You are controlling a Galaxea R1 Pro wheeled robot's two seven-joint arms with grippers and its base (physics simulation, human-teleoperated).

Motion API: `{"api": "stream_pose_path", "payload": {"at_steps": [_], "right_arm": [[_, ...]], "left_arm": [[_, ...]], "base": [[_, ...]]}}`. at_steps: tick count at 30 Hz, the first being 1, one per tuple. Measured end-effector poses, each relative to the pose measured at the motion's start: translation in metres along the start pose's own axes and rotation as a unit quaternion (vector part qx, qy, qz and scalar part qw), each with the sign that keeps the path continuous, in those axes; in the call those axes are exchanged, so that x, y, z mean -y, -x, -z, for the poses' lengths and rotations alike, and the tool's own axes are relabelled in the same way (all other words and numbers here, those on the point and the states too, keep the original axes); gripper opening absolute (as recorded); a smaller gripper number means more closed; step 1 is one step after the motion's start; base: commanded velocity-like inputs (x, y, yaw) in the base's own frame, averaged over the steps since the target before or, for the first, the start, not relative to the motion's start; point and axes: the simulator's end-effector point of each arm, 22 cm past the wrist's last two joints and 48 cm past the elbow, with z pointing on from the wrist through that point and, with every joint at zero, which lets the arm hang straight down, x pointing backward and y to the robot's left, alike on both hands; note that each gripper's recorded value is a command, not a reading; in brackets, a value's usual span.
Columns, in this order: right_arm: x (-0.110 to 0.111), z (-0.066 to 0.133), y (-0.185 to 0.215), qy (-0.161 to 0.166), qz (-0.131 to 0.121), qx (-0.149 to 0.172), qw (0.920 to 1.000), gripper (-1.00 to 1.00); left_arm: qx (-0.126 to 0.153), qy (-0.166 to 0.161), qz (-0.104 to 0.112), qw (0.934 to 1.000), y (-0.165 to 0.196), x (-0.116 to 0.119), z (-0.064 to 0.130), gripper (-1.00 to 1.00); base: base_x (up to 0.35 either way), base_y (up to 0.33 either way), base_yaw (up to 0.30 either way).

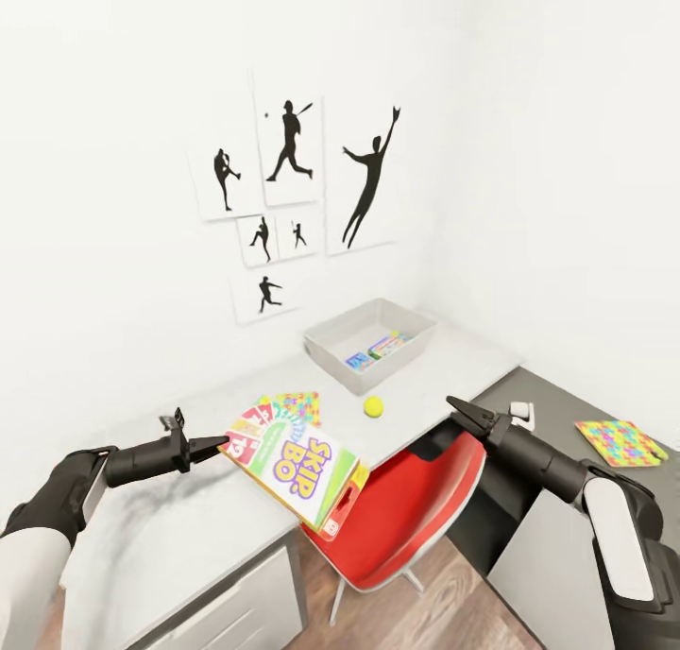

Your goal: Put all the toys in the child's room - the three board games (two on the bed and one on the table), the two jigsaw puzzles on the table, and the tennis ball on the table - inside the toy box on the table in the child's room.

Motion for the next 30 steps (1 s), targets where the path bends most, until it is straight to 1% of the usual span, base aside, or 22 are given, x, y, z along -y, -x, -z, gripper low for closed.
{"api": "stream_pose_path", "payload": {"at_steps": [5,11,17,21,30], "right_arm": [[0.0004,-0.0008,0.0002,0.0,0.001,0.002,1.0,1.0],[0.0022,-0.0017,-0.001,-0.003,0.003,0.0,1.0,1.0],[0.0019,-0.002,-0.0013,-0.002,0.003,0.0,1.0,1.0],[0.0017,-0.0017,-0.0005,-0.002,0.002,0.001,1.0,1.0],[0.0004,-0.0014,0.0004,0.0,0.001,0.003,1.0,1.0]], "left_arm": [[0.002,-0.001,-0.001,1.0,0.0009,0.0003,0.0001,-1.0],[0.002,-0.002,-0.001,1.0,0.0009,0.0004,-0.0005,-1.0],[0.003,-0.002,-0.002,1.0,0.0014,0.0006,0.0,-1.0],[0.003,-0.002,-0.002,1.0,0.0013,0.0007,0.0001,-1.0],[0.003,-0.003,-0.002,1.0,0.0008,0.0008,-0.0007,-1.0]], "base": [[0.14,-0.006,-0.049],[0.015,-0.142,-0.005],[0.02,-0.032,0.0],[0.154,-0.047,0.0],[0.164,-0.152,0.0]]}}
